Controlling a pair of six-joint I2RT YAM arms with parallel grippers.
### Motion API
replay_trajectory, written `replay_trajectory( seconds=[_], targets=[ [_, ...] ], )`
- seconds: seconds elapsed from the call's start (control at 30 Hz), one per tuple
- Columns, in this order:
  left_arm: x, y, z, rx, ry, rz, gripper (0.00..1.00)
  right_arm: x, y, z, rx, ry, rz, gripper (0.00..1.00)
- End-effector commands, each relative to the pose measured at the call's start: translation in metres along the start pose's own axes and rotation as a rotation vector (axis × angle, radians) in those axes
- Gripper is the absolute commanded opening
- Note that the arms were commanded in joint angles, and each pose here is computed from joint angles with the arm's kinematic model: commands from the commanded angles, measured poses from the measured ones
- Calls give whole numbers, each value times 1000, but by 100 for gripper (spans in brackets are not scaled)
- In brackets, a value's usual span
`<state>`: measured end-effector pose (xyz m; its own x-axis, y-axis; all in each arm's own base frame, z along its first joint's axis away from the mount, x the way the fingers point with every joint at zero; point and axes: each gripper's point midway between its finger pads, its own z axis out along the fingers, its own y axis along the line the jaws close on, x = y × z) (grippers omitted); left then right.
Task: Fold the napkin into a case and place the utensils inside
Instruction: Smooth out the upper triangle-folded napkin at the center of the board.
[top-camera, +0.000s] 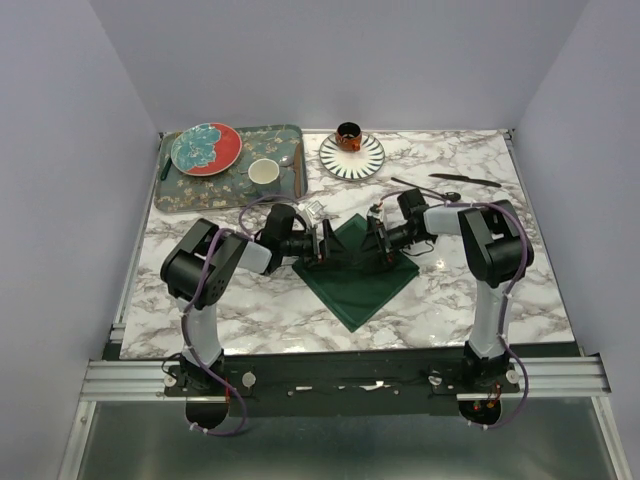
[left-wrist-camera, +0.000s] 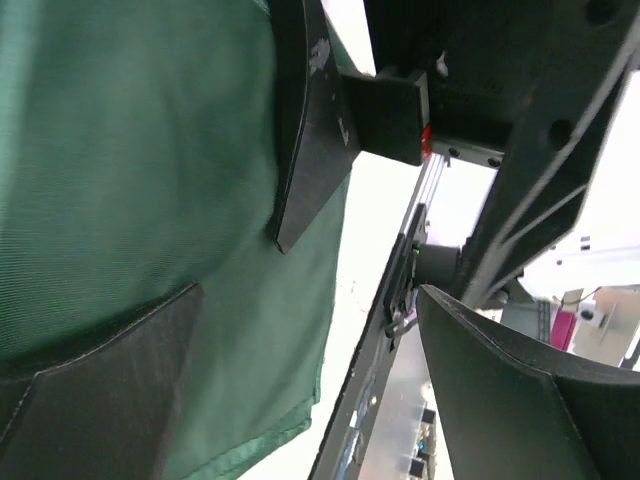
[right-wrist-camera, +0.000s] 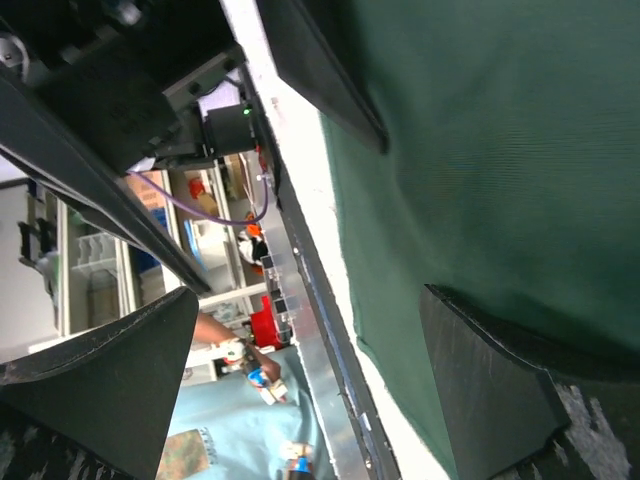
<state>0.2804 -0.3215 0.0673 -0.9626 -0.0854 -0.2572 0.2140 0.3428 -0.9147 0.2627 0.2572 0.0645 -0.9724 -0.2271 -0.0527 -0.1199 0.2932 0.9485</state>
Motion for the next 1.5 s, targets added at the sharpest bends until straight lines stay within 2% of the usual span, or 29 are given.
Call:
replay_trajectory(
  seconds=[0.0,0.2,0.63,0.8,0.87,0.93,0.97,1.03,1.07,1.17,1.2,1.23,1.27,1.3,1.33,1.37,1.43,1.47],
  targets=[
    [-5,14,-3,10,-11,-35,99,-4,-29,-1,38,-21,59,100],
    [-1,26,-7,5,-8,-62,99,-6,-47,-12,41,-51,129,100],
    [-5,41,-35,6,-45,-90,99,1,-59,-19,60,-68,158,100],
    [-13,12,-39,63,-58,3,99,-3,-46,-22,45,-75,114,100],
    [-21,-9,-44,69,-74,112,99,-5,-30,-23,26,-75,76,100],
    [-28,-23,-51,7,-77,173,99,-9,-3,-29,14,-86,5,100],
    [-31,-22,-55,-28,-78,313,99,-9,6,-30,9,-86,-28,99],
    [-37,-27,-70,-142,-88,421,99,-11,31,-38,15,-101,-88,98],
    [-39,-23,-76,-197,-76,557,99,-12,34,-41,36,-108,-125,97],
    [-43,-15,-102,-381,-63,729,99,-14,47,-51,106,-122,-203,92],
    [-45,-10,-109,-418,-32,874,99,-12,47,-53,130,-118,-199,90],
    [-40,-9,-117,-451,-5,927,97,-16,50,-57,158,-128,-228,85],
    [-44,-4,-123,-518,5,997,93,-21,40,-61,230,-139,-248,81],
    [-44,-4,-126,-524,40,1107,84,-23,36,-63,270,-143,-250,72],
    [-37,-6,-130,-508,77,1176,78,-28,30,-67,317,-152,-254,67],
    [-32,-8,-129,-498,103,1239,73,-36,18,-74,407,-163,-284,64],
    [-17,-8,-122,-505,176,1377,54,-44,8,-82,492,-175,-298,59],
    [-12,-10,-119,-498,193,1401,46,-53,-1,-88,558,-180,-318,58]
  ],
)
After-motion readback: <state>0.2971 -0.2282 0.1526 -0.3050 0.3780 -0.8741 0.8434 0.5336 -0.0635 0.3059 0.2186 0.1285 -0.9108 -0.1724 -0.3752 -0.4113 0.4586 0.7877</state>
